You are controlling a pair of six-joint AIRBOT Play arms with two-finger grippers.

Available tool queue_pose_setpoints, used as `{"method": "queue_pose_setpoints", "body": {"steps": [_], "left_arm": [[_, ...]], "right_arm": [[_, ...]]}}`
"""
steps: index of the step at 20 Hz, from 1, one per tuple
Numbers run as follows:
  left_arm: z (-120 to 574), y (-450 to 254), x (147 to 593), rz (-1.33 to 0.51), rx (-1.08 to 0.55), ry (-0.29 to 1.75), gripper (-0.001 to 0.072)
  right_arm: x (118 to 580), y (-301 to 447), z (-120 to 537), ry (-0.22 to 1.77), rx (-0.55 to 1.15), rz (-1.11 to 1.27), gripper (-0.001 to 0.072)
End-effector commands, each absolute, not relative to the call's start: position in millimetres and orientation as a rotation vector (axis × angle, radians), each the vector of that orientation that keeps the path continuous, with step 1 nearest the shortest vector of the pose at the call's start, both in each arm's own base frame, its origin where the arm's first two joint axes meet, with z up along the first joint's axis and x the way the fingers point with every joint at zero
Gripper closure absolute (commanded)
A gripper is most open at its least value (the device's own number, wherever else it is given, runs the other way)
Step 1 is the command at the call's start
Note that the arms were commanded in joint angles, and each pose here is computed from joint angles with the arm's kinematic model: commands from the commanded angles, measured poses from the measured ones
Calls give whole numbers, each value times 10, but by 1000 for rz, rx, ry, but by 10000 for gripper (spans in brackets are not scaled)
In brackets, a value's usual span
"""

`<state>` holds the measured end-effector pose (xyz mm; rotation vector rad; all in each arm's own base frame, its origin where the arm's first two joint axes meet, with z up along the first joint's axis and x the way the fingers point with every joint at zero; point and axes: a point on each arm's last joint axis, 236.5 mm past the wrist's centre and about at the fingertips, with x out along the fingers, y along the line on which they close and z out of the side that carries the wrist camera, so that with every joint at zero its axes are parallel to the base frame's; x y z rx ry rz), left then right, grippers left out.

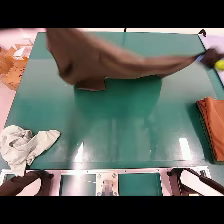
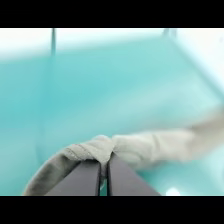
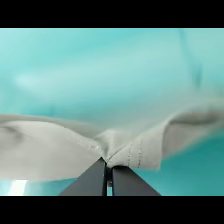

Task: Fold the shirts.

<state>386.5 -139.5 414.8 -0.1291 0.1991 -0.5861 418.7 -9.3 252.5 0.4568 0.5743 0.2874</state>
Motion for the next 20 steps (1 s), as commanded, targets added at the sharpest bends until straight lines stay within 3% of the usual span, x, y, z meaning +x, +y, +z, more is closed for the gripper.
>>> {"method": "queue_pose_setpoints", "body": {"steps": [1, 4, 8, 12, 16, 20], "left_arm": [[5658, -1262, 2679, -555, 1, -218, 677], [6053, -1154, 2148, -505, 68, -350, 677], [5819, -1108, 2220, -479, 81, -249, 677], [4960, -1089, 2989, -464, 7, 19, 676], [3401, -1250, 4108, -504, -140, 396, 676], [1697, -1379, 5214, -501, -295, 632, 676]], "right_arm": [[3458, 191, 4017, 257, 292, 297, 695], [2936, 363, 4635, 104, 201, 277, 695], [2802, 255, 4702, 81, 183, 196, 695], [3353, 44, 3985, 265, 298, 197, 695], [4186, -56, 2429, 565, 422, 226, 695], [4885, -34, 753, 816, 518, 185, 694]]}}
